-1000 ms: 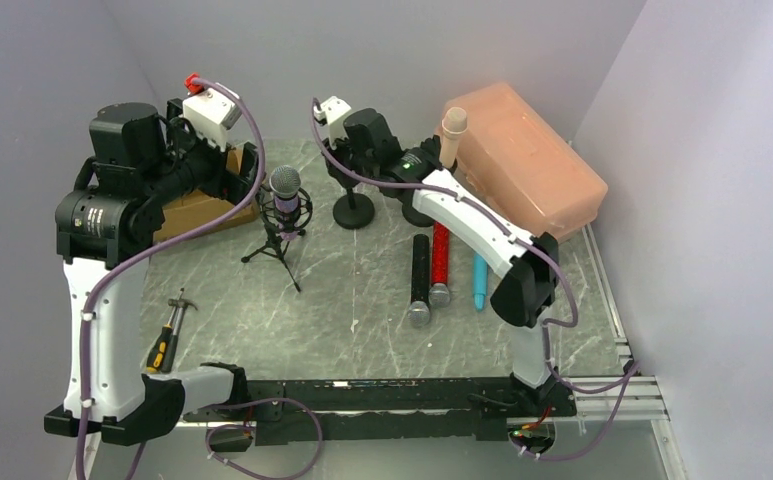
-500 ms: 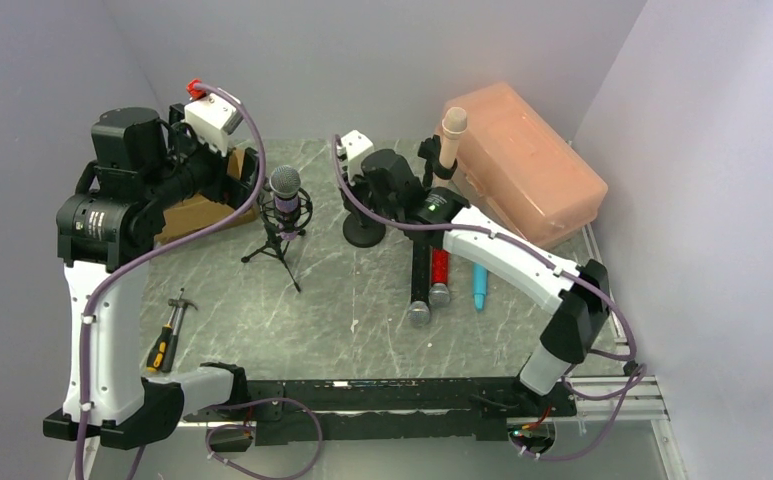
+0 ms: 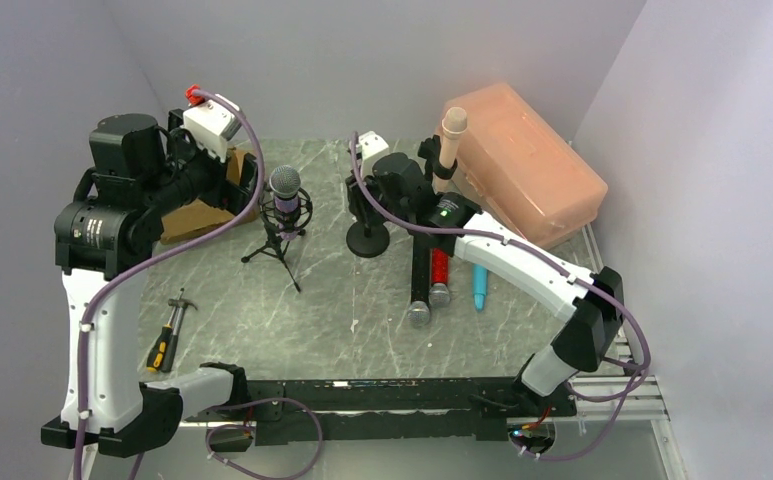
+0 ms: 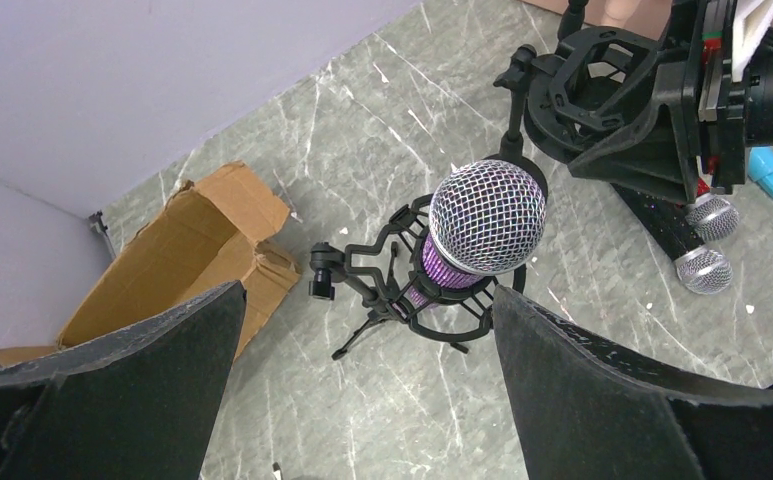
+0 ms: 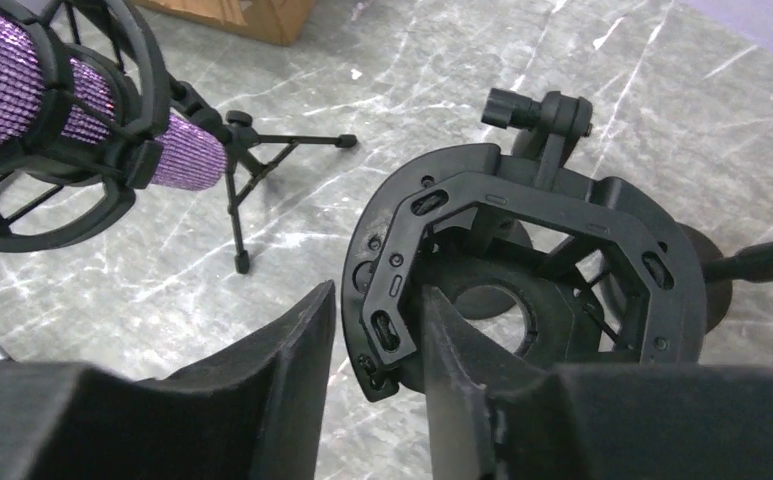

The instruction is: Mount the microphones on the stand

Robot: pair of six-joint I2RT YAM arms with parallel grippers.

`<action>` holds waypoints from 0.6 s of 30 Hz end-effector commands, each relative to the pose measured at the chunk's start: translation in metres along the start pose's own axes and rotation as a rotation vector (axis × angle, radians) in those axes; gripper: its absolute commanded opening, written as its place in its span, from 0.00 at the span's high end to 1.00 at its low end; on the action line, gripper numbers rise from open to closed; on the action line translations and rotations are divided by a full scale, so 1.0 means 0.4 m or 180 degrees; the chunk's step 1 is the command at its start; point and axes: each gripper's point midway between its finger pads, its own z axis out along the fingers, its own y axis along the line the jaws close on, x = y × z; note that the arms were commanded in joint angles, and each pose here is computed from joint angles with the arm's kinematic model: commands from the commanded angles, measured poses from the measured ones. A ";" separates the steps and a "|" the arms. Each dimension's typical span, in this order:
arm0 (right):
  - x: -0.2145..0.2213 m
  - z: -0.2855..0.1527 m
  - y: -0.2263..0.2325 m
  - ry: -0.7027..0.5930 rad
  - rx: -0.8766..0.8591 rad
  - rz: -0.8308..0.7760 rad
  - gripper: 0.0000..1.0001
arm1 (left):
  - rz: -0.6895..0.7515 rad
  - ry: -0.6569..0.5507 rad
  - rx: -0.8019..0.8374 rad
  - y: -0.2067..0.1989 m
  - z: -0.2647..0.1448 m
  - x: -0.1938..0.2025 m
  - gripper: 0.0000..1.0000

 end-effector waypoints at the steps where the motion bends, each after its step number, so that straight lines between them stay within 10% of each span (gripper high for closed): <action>1: -0.043 -0.046 0.029 -0.0158 -0.0175 0.0154 0.42 | 0.0037 -0.0142 0.0003 -0.001 -0.010 -0.023 0.01; 5: -0.052 -0.083 0.015 -0.0150 -0.0087 0.0218 0.19 | 0.0051 -0.0122 0.0035 -0.003 -0.008 -0.024 0.00; 18: 0.028 -0.289 -0.149 0.0027 0.0769 0.0821 0.19 | 0.0095 -0.0130 -0.0002 0.011 0.000 -0.041 0.01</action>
